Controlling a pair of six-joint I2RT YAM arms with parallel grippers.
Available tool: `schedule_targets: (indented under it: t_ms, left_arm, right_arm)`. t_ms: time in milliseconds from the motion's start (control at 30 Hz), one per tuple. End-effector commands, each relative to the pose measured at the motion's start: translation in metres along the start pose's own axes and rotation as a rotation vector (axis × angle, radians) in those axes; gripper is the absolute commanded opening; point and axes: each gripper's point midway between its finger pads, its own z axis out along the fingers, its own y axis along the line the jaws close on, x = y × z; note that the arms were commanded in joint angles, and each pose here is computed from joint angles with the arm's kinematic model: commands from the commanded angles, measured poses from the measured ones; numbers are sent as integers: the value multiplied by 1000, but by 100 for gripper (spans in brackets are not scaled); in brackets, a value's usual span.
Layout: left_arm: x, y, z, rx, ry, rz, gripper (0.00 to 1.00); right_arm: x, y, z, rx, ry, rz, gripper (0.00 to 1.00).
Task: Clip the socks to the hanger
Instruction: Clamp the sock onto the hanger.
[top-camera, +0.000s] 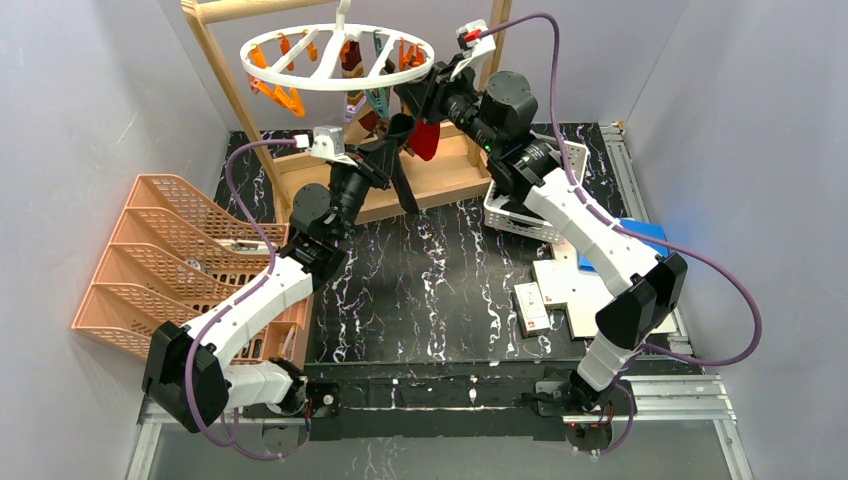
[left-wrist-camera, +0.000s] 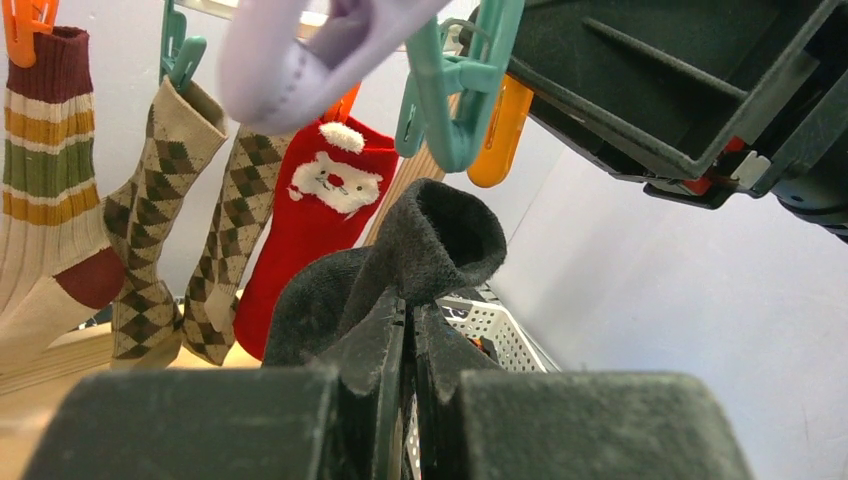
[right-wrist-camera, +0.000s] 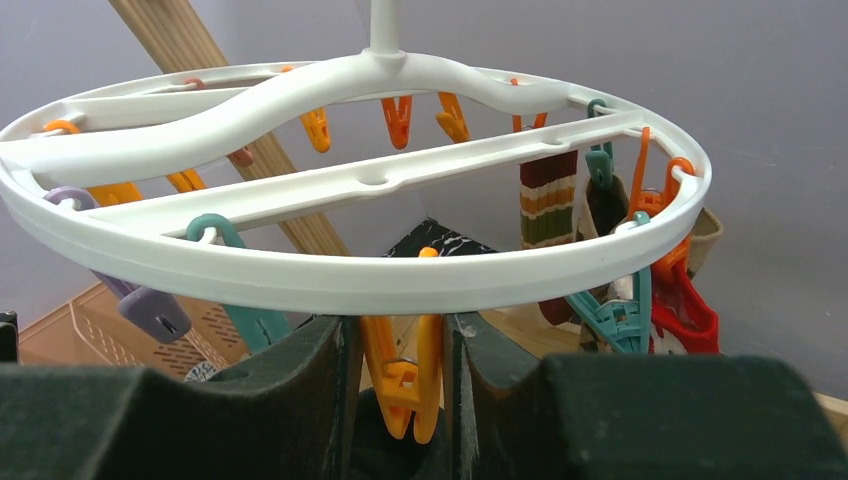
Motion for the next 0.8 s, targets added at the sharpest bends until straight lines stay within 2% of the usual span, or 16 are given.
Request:
schedule_targets:
  t_ms: [0,767]
  left_arm:
    - [-32,-3,4,-23,-91,-30,0]
    - [-39,1,3,-60,-99,-56,0]
  right_arm:
    - [-29,8,-5,3,-96,-31,1]
    - [-22,7,-3,50,-101,-63,1]
